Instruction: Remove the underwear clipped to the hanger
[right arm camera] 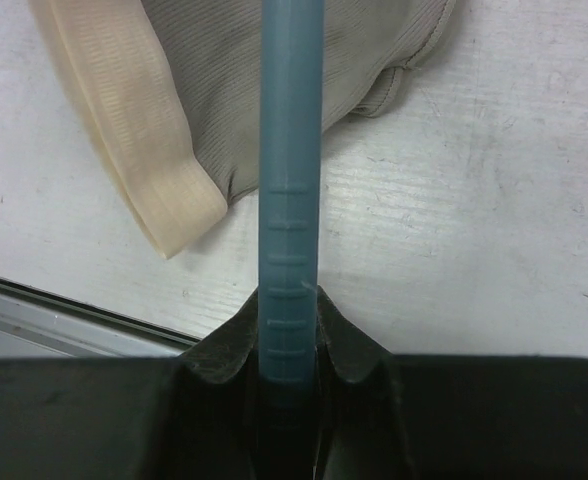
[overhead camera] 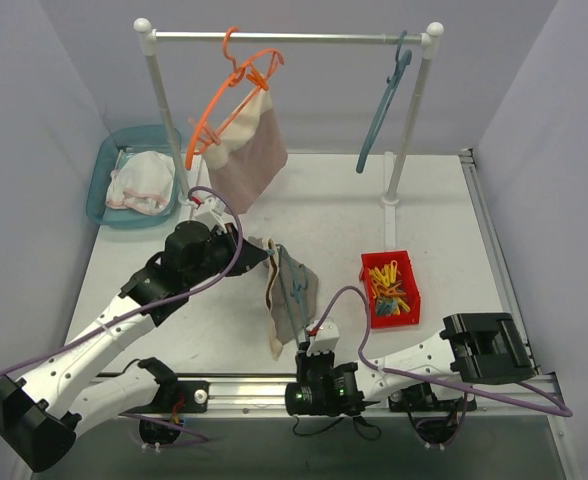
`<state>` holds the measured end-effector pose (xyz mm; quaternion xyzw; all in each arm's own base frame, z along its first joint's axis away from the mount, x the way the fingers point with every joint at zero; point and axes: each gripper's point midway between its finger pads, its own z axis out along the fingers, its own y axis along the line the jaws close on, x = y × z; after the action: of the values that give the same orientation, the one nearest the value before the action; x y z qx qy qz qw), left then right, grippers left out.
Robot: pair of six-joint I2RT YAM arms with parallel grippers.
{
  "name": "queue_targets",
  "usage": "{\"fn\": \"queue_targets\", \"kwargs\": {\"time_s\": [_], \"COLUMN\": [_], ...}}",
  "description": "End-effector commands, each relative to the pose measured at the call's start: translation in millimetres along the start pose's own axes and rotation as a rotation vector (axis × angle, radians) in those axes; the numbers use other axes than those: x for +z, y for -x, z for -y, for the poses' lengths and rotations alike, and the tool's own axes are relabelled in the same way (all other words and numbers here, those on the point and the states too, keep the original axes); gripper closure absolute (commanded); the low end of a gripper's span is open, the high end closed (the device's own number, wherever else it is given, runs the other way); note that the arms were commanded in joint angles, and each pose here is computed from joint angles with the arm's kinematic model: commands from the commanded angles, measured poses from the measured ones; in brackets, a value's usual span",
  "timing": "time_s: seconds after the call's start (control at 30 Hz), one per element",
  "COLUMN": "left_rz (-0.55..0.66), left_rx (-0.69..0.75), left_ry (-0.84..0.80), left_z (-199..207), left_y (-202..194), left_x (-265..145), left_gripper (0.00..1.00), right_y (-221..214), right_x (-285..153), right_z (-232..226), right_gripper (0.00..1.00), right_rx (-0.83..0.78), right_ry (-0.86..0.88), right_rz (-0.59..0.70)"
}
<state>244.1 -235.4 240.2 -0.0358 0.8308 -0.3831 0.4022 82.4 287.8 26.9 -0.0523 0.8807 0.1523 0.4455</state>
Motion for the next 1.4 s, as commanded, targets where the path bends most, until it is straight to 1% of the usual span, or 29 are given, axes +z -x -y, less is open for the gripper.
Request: {"fn": "queue_targets", "kwargs": {"time_s": [0.0, 0.13, 0.3, 0.37, 0.5, 0.57, 0.7, 0.77, 0.8, 0.83, 0.87, 0.9, 0.97, 1.0, 1.03, 1.07, 1.1, 1.13, 1.27, 1.33, 1.37], "left_rz": [0.043, 0.082, 0.086, 0.085, 0.080, 0.125, 0.155, 0.118, 0.135, 0.108, 0.103, 0.114, 0.096, 0.065, 0.060, 0.016, -0.004, -0.009, -0.154, -0.207, -0.237], "left_rx": [0.009, 0.012, 0.004, -0.003, 0.006, 0.017, 0.038, 0.062, 0.079, 0.088, 0.097, 0.108, 0.141, 0.153, 0.180, 0.187, 0.200, 0.215, 0.239, 0.241, 0.234], "left_ry": [-0.054, -0.071, -0.093, -0.081, 0.006, 0.037, 0.008, -0.003, -0.031, -0.081, -0.100, -0.131, -0.173, -0.170, -0.233, -0.235, -0.264, -0.312, -0.382, -0.457, -0.463], "left_z": [20, 28, 36, 34, 16, 10, 20, 23, 33, 45, 50, 63, 78, 78, 100, 100, 107, 124, 132, 144, 143], "left_y": [17, 28, 34, 33, 30, 38, 49, 46, 55, 52, 55, 65, 71, 70, 80, 75, 75, 84, 61, 49, 39], "left_x": [-15, -20, -20, -19, -17, -20, -17, -5, -3, 1, 6, 15, 24, 39, 39, 57, 63, 63, 107, 114, 128], "left_gripper": [0.98, 0.97, 0.97, 0.97, 0.98, 0.98, 0.97, 0.98, 0.98, 0.97, 0.97, 0.97, 0.97, 0.97, 0.98, 0.98, 0.97, 0.97, 0.98, 0.98, 0.97], "right_y": [2, 1, 1, 0, 0, 2, 2, 3, 2, 2, 1, 1, -3, -5, -8, -10, -11, -14, -20, -23, -24], "right_x": [1, 1, -1, -1, -3, -4, -5, -6, -7, -7, -7, -7, -7, -7, -7, -8, -8, -8, -7, -7, -7], "right_z": [5, 8, 12, 12, 13, 14, 14, 12, 11, 10, 9, 7, 4, 5, 5, 3, 1, 1, -6, -10, -11], "right_gripper": [1.00, 1.00, 1.00, 1.00, 1.00, 1.00, 1.00, 1.00, 1.00, 1.00, 1.00, 1.00, 1.00, 1.00, 1.00, 1.00, 1.00, 1.00, 1.00, 1.00, 1.00], "right_rx": [0.011, 0.018, 0.038, 0.036, 0.029, 0.037, 0.031, 0.028, 0.019, 0.013, 0.012, 0.012, 0.000, 0.002, -0.002, 0.001, 0.007, 0.001, -0.012, -0.017, -0.017], "right_ry": [-0.012, -0.008, -0.001, 0.001, 0.006, 0.010, 0.015, 0.021, 0.026, 0.030, 0.034, 0.038, 0.044, 0.043, 0.044, 0.049, 0.053, 0.049, 0.057, 0.060, 0.063], "right_rz": [0.042, 0.042, 0.047, 0.045, 0.040, 0.041, 0.042, 0.042, 0.039, 0.035, 0.033, 0.029, 0.016, 0.014, 0.010, 0.005, 0.005, 0.001, -0.005, -0.008, -0.009]}}
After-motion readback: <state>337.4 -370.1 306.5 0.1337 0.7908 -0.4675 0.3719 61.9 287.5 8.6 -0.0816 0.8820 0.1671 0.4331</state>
